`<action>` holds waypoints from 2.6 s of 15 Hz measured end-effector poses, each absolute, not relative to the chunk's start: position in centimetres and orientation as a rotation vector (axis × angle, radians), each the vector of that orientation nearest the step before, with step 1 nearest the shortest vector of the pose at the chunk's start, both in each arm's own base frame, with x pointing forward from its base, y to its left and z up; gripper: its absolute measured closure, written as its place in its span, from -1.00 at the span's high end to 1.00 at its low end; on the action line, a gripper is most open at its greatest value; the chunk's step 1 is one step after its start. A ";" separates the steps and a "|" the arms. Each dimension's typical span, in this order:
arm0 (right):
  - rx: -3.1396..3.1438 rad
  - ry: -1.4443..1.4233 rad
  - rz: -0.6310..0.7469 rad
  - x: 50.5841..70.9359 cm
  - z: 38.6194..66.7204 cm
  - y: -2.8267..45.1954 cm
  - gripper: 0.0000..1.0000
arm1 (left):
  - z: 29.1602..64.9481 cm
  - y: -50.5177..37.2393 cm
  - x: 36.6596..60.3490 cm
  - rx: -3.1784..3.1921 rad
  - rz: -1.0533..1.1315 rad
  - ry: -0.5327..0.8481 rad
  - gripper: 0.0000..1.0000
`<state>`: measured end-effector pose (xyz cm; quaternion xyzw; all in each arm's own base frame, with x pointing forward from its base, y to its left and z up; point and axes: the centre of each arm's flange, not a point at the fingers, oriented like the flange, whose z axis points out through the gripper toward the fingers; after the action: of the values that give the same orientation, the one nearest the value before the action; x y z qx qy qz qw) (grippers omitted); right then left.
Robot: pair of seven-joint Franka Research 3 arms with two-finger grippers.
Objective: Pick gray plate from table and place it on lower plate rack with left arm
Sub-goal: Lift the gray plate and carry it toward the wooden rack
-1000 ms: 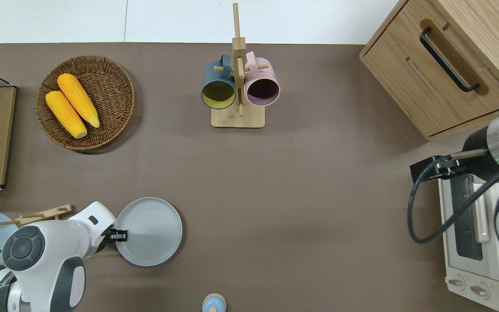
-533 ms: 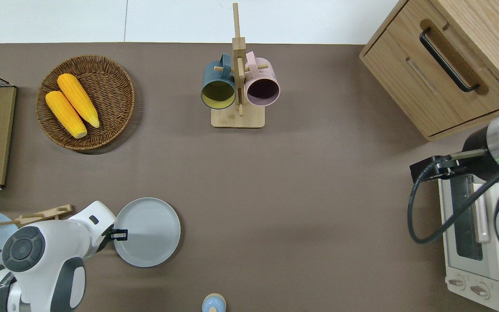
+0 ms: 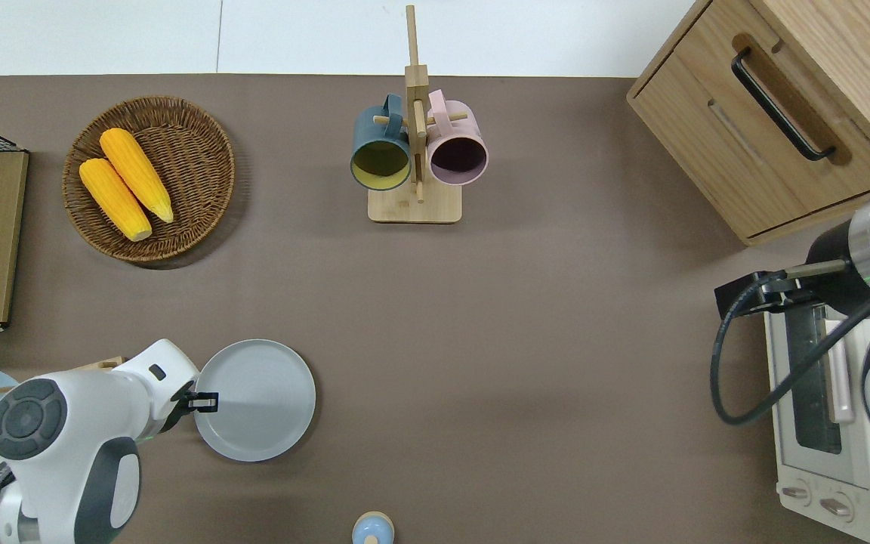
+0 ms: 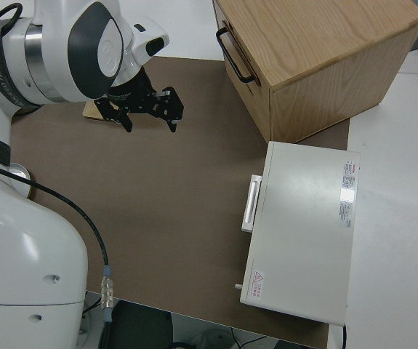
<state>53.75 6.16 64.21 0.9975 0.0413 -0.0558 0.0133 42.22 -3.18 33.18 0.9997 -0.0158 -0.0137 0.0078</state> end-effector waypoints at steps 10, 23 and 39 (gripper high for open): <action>3.108 0.129 -0.174 53.7 64.2 6.2 0.97 | 44.0 -3.4 46.9 3.119 -0.069 -0.051 -0.93; 3.108 0.129 -0.174 53.7 64.2 6.2 0.97 | 51.0 -2.2 47.9 3.283 -0.136 -0.140 -0.93; 3.108 0.129 -0.174 53.7 64.2 6.2 0.97 | 50.6 1.6 48.3 3.912 -0.386 -0.333 -0.93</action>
<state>53.75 6.16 64.21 0.9975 0.0413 -0.0558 0.0133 48.32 1.61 50.59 0.9127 -0.0776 -0.0900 -0.3910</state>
